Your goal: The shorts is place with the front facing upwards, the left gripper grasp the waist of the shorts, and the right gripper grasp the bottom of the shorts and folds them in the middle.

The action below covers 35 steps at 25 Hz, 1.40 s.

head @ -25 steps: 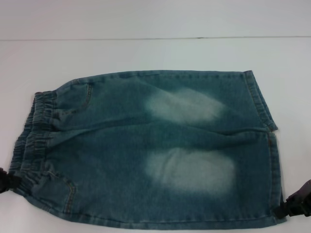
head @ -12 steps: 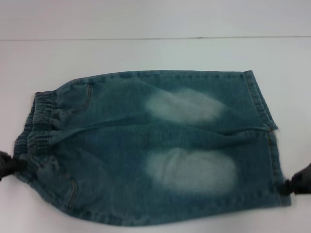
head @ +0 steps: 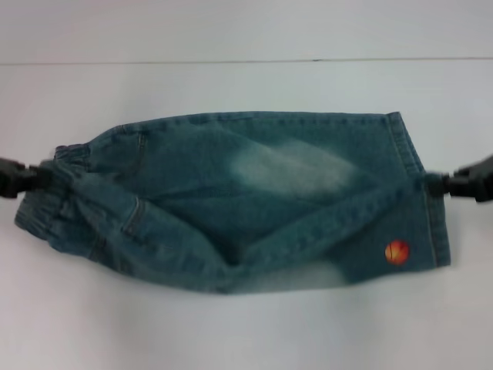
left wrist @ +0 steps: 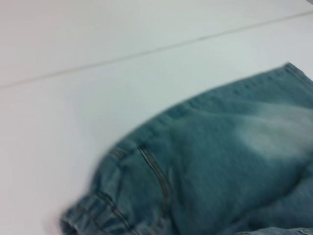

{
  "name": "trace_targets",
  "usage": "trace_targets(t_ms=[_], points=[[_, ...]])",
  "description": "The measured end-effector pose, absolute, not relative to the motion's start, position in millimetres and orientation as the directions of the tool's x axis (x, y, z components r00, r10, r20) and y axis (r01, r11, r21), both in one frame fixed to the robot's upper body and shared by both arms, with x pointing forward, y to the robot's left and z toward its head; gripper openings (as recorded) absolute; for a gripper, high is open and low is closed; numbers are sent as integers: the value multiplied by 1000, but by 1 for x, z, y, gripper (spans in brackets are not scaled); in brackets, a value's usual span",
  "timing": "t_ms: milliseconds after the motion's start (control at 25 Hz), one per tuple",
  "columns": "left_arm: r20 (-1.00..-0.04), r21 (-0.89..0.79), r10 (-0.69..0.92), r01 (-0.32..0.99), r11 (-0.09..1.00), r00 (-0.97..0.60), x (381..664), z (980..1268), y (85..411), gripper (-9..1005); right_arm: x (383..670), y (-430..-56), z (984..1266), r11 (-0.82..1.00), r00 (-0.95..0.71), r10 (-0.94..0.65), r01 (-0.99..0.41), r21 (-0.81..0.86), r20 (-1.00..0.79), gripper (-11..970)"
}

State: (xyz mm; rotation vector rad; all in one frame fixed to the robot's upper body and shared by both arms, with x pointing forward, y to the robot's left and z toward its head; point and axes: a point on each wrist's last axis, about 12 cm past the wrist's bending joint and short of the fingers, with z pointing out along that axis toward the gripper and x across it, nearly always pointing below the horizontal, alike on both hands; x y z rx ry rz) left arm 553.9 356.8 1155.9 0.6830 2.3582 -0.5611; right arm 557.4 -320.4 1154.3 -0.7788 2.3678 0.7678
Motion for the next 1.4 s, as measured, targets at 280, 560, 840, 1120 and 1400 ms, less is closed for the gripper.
trace_targets(t_ms=[280, 560, 840, 1120, 1400], points=[[-716, -162, 275, 536, 828, -641, 574, 1156, 348, 50, 579, -322, 1159, 739, -629, -275, -622, 260, -727, 39], [-778, -106, 234, 489, 866, -583, 590, 1147, 338, 50, 588, -335, 1158, 806, -563, -202, -560, 191, -801, 38], [-786, -68, 238, 463, 884, -570, 600, 1134, 323, 49, 598, -332, 1136, 834, -525, -175, -528, 157, -833, 37], [-786, -38, 256, 457, 889, -563, 608, 1124, 312, 48, 612, -315, 1115, 839, -497, -213, -534, 103, -841, 37], [-792, -17, 241, 416, 909, -560, 613, 1119, 312, 69, 622, -310, 1110, 867, -479, -232, -496, 43, -846, 38]])
